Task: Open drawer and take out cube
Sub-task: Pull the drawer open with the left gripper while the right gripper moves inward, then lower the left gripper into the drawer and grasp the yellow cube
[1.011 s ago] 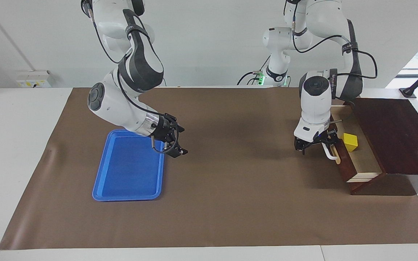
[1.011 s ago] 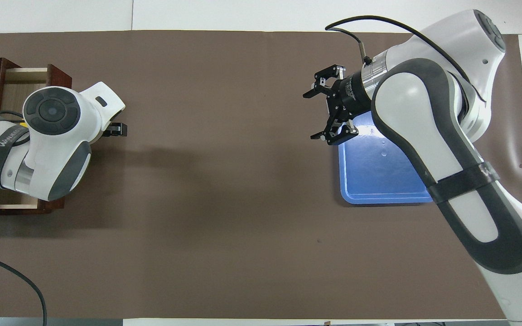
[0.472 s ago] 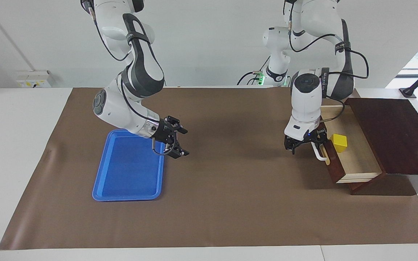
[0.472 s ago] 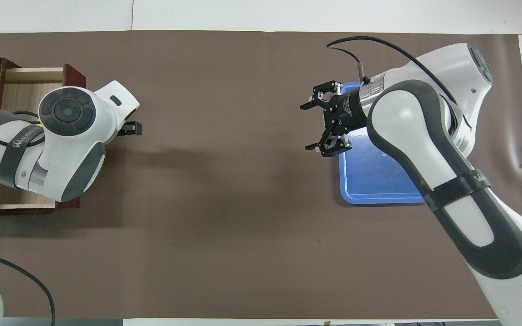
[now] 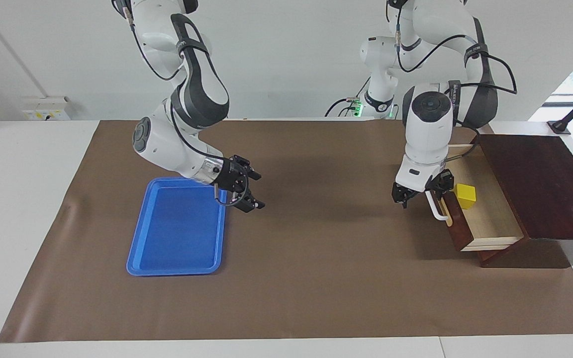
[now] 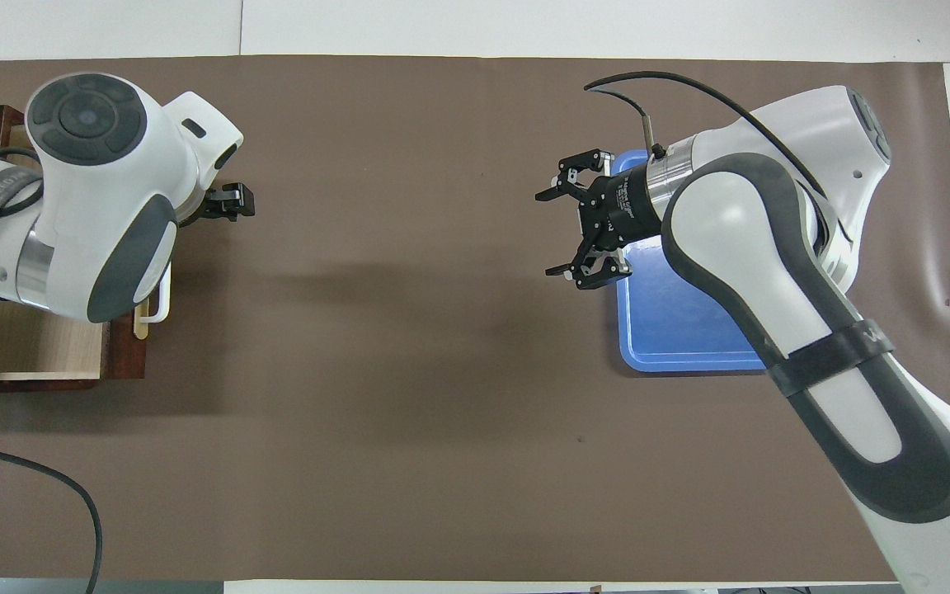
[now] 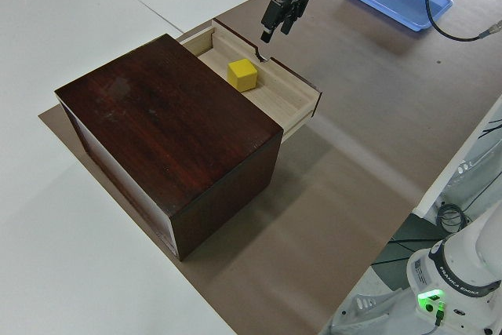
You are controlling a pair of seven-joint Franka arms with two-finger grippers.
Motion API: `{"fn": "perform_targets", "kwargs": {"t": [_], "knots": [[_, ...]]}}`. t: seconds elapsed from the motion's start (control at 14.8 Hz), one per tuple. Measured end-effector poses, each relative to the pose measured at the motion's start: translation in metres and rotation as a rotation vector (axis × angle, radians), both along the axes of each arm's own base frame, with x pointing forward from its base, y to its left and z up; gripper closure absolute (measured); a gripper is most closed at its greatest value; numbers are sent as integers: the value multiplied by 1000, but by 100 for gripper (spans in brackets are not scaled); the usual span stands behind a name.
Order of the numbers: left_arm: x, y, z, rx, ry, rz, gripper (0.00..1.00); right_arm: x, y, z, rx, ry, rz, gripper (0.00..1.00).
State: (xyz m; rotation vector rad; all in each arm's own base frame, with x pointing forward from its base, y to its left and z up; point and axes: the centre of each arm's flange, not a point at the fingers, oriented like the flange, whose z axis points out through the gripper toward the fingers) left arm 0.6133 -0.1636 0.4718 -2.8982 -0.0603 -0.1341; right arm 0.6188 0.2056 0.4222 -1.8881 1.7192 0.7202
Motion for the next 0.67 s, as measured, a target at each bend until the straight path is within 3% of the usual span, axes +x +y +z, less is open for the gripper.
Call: {"fn": "perform_targets", "kwargs": {"t": [0.27, 0.47, 0.67], "knots": [[18, 24, 50, -68, -17, 146, 0, 2, -5, 1, 22, 2, -23, 2], [31, 94, 63, -150, -25, 302, 0, 7, -14, 4, 37, -12, -34, 5], [34, 156, 63, -176, -57, 555, 0, 13, -20, 20, 51, -31, -29, 5]]}}
